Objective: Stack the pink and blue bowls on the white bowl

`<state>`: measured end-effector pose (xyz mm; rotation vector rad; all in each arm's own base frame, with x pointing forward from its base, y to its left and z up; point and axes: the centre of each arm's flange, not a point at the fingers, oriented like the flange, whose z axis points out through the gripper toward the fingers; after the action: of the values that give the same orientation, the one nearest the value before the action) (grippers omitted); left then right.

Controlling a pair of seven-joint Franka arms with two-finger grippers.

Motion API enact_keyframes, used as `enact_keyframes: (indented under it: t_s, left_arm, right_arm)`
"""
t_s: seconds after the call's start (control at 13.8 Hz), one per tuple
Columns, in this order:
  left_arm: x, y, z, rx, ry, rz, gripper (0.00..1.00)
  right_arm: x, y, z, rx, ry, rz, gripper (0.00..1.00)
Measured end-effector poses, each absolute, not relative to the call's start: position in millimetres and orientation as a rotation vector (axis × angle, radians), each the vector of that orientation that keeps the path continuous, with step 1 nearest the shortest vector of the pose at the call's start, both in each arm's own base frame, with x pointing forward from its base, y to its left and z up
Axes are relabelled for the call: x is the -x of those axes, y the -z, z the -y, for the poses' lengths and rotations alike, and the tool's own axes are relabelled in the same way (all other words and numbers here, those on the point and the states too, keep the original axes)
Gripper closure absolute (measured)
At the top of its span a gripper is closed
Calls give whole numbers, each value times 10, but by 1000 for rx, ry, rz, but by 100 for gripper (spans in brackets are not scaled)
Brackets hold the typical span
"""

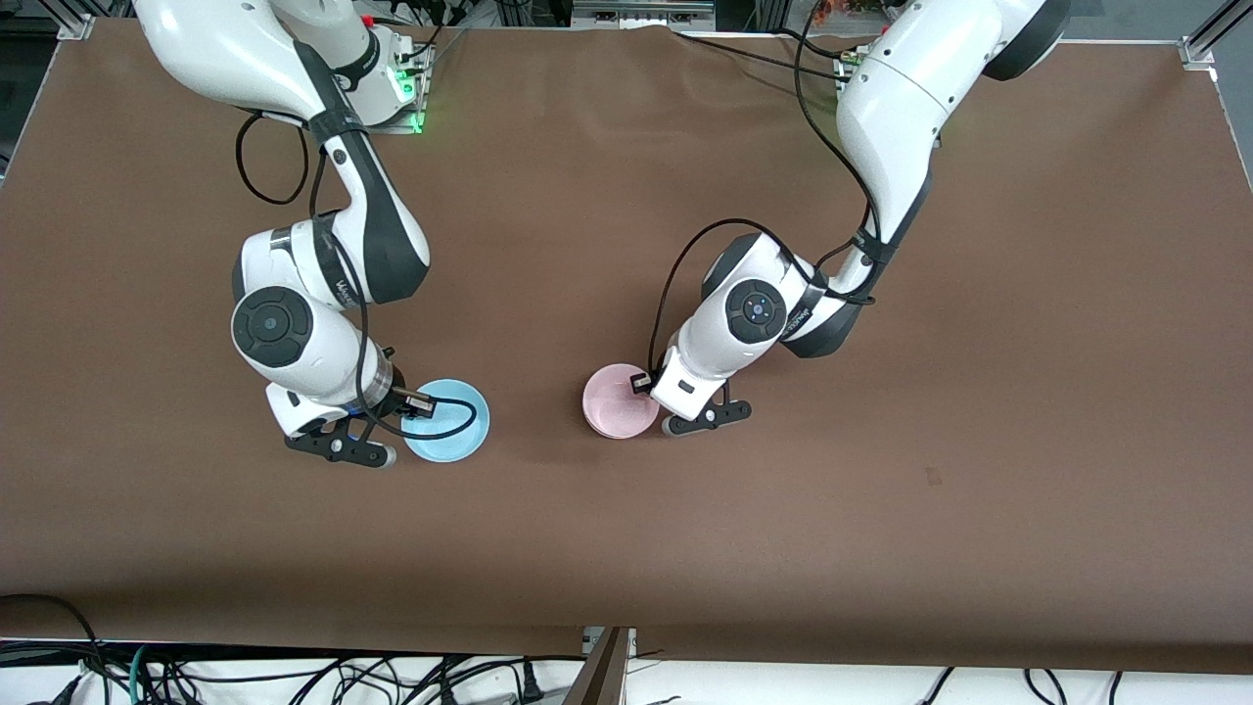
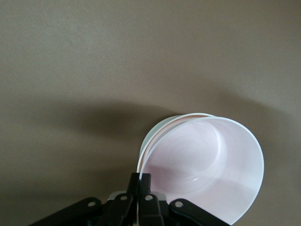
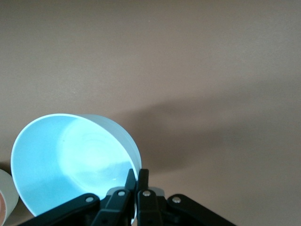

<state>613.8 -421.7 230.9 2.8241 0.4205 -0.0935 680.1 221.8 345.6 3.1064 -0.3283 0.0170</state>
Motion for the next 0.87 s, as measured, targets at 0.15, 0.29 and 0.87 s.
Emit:
enact_keyframes:
  t_s: [0.15, 0.29, 0.87]
  left_arm:
    - [-6118, -2277, 4210, -2831, 106, -419, 98]
    - [-6135, -2276, 4185, -2831, 105, -424, 95]
    - [-6612, -3151, 3028, -2925, 190, -398, 17]
  right_arm:
    - [-6804, -3459, -2217, -3106, -18, 329, 97]
    - [-6816, -3491, -2238, -3110, -29, 326, 97]
    - [-6577, -3552, -3567, -3186, -160, 465, 97]
